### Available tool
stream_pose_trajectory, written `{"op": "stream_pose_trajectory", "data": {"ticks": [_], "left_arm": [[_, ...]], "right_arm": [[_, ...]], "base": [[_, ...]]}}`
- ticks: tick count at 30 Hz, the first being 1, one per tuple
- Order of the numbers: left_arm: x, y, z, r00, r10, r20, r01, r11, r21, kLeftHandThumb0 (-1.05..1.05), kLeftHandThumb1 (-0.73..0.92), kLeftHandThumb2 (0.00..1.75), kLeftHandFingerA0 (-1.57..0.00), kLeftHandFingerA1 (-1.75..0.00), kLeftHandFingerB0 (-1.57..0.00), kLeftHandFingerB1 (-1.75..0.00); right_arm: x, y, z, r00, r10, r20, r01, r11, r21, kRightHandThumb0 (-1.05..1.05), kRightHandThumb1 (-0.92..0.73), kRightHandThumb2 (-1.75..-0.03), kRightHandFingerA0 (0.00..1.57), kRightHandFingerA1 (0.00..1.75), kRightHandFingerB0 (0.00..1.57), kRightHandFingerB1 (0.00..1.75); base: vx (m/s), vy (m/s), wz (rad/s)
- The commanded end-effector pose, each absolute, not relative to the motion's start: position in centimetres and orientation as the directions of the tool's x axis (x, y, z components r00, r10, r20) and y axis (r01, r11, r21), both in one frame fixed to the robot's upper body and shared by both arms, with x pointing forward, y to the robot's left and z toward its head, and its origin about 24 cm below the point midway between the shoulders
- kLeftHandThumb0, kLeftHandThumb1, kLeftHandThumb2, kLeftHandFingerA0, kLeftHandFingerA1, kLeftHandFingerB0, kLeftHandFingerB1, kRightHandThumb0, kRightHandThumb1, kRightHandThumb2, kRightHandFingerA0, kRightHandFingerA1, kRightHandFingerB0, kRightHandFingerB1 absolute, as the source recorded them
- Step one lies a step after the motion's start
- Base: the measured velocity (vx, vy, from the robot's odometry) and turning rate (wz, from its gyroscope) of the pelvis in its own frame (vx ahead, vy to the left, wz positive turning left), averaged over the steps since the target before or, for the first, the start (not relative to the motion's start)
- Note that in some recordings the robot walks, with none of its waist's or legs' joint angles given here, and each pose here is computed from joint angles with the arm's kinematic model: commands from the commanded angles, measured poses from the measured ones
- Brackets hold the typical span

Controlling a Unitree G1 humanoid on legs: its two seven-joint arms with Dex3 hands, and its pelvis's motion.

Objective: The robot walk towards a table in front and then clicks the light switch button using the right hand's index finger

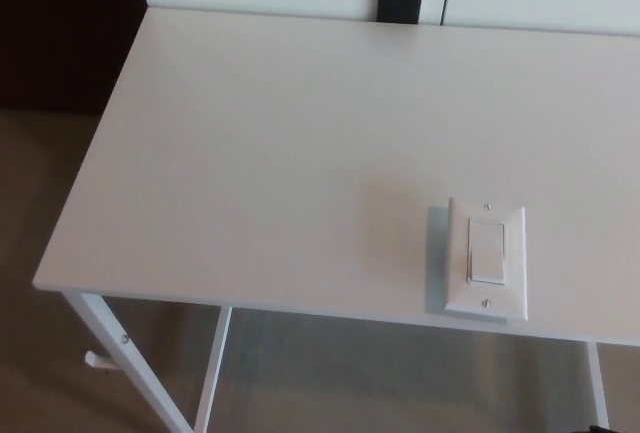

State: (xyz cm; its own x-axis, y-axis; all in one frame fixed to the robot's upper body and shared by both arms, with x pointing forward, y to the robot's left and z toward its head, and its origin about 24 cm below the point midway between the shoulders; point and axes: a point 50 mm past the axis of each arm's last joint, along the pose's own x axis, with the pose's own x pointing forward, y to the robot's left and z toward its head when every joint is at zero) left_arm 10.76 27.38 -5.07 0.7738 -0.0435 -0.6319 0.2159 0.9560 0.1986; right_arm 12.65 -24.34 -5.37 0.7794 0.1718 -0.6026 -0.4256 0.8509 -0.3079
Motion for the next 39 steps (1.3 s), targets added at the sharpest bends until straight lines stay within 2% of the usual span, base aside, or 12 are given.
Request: {"op": "stream_pose_trajectory", "data": {"ticks": [1,7,9,10,16,23,28,30,31,32,33,39], "left_arm": [[10.7,27.0,-4.7,0.778,-0.055,-0.626,0.254,0.939,0.233,-0.22,0.58,0.57,-0.48,-0.42,-0.48,-0.41],[10.9,26.3,-4.7,0.777,-0.07,-0.626,0.264,0.938,0.223,-0.21,0.58,0.57,-0.49,-0.43,-0.5,-0.41],[10.9,26.3,-4.7,0.779,-0.07,-0.624,0.261,0.94,0.22,-0.2,0.59,0.57,-0.49,-0.43,-0.5,-0.41],[10.9,26.4,-4.7,0.781,-0.067,-0.621,0.256,0.941,0.22,-0.2,0.59,0.57,-0.48,-0.43,-0.49,-0.41],[10.8,26.5,-4.6,0.777,-0.063,-0.627,0.26,0.938,0.227,-0.21,0.6,0.58,-0.46,-0.42,-0.48,-0.41],[11.1,27.1,-4.5,0.786,-0.049,-0.616,0.237,0.945,0.227,-0.21,0.59,0.57,-0.48,-0.44,-0.49,-0.41],[10.9,27.2,-4.4,0.785,-0.048,-0.618,0.248,0.938,0.242,-0.22,0.59,0.57,-0.48,-0.43,-0.49,-0.41],[10.9,27.3,-4.5,0.783,-0.051,-0.619,0.25,0.938,0.239,-0.22,0.59,0.57,-0.48,-0.43,-0.49,-0.41],[10.8,27.3,-4.5,0.782,-0.049,-0.621,0.244,0.941,0.233,-0.22,0.59,0.57,-0.47,-0.43,-0.49,-0.41],[10.8,27.3,-4.5,0.782,-0.048,-0.621,0.243,0.942,0.233,-0.21,0.59,0.57,-0.48,-0.43,-0.49,-0.41],[10.7,27.3,-4.4,0.781,-0.049,-0.623,0.246,0.94,0.235,-0.21,0.59,0.58,-0.46,-0.42,-0.48,-0.41],[10.9,27.3,-4.2,0.784,-0.055,-0.619,0.258,0.935,0.243,-0.22,0.59,0.57,-0.48,-0.42,-0.48,-0.41]], "right_arm": [[11.8,-22.0,-3.7,0.77,0.287,-0.571,-0.48,0.849,-0.221,-0.19,-0.69,-0.6,0.56,0.65,0.39,0.52],[10.1,-18.4,1.3,0.72,0.54,-0.437,-0.645,0.752,-0.135,-0.18,-0.64,-0.63,0.55,0.69,0.45,0.59],[9.8,-17.3,3.4,0.705,0.597,-0.382,-0.679,0.723,-0.123,-0.28,-0.61,-0.61,0.57,0.7,0.45,0.6],[9.5,-16.3,5.8,0.691,0.66,-0.296,-0.715,0.685,-0.142,-0.3,-0.57,-0.63,0.65,0.74,0.5,0.62],[8.6,-14.6,12.8,0.663,0.745,-0.073,-0.738,0.632,-0.238,-0.36,-0.54,-0.68,0.65,0.75,0.5,0.65],[9.1,-15.8,18.0,0.718,0.616,0.324,-0.49,0.778,-0.394,-0.3,-0.4,-0.77,0.68,0.8,0.54,0.71],[10.0,-17.0,19.4,0.75,0.497,0.438,-0.233,0.817,-0.528,-0.34,-0.43,-0.76,0.58,0.76,0.51,0.69],[10.4,-17.1,19.9,0.757,0.441,0.483,0.005,0.734,-0.679,-0.39,-0.44,-0.67,0.51,0.7,0.52,0.65],[11.1,-17.1,19.6,0.774,0.432,0.463,0.14,0.597,-0.79,-0.42,-0.46,-0.59,0.26,0.62,0.39,0.57],[11.9,-17.3,19.1,0.793,0.417,0.444,0.201,0.509,-0.837,-0.43,-0.4,-0.74,0.14,0.58,0.35,0.6],[12.4,-17.5,18.6,0.806,0.405,0.432,0.212,0.483,-0.85,-0.42,-0.48,-0.55,0.08,0.58,0.3,0.53],[14.9,-18.0,16.7,0.876,0.347,0.336,0.217,0.338,-0.916,-0.46,-0.41,-0.64,0.03,0.57,0.26,0.54]], "base": [[0.0,0.0,0.0],[0.0,0.0,0.0],[0.0,0.0,0.0],[0.0,0.0,0.0],[0.0,0.0,0.0],[0.0,0.0,0.0],[0.0,0.0,0.0],[0.0,0.0,0.0],[0.0,0.0,0.0],[0.0,0.0,0.0],[0.0,0.0,0.0],[0.0,0.0,0.0]]}}
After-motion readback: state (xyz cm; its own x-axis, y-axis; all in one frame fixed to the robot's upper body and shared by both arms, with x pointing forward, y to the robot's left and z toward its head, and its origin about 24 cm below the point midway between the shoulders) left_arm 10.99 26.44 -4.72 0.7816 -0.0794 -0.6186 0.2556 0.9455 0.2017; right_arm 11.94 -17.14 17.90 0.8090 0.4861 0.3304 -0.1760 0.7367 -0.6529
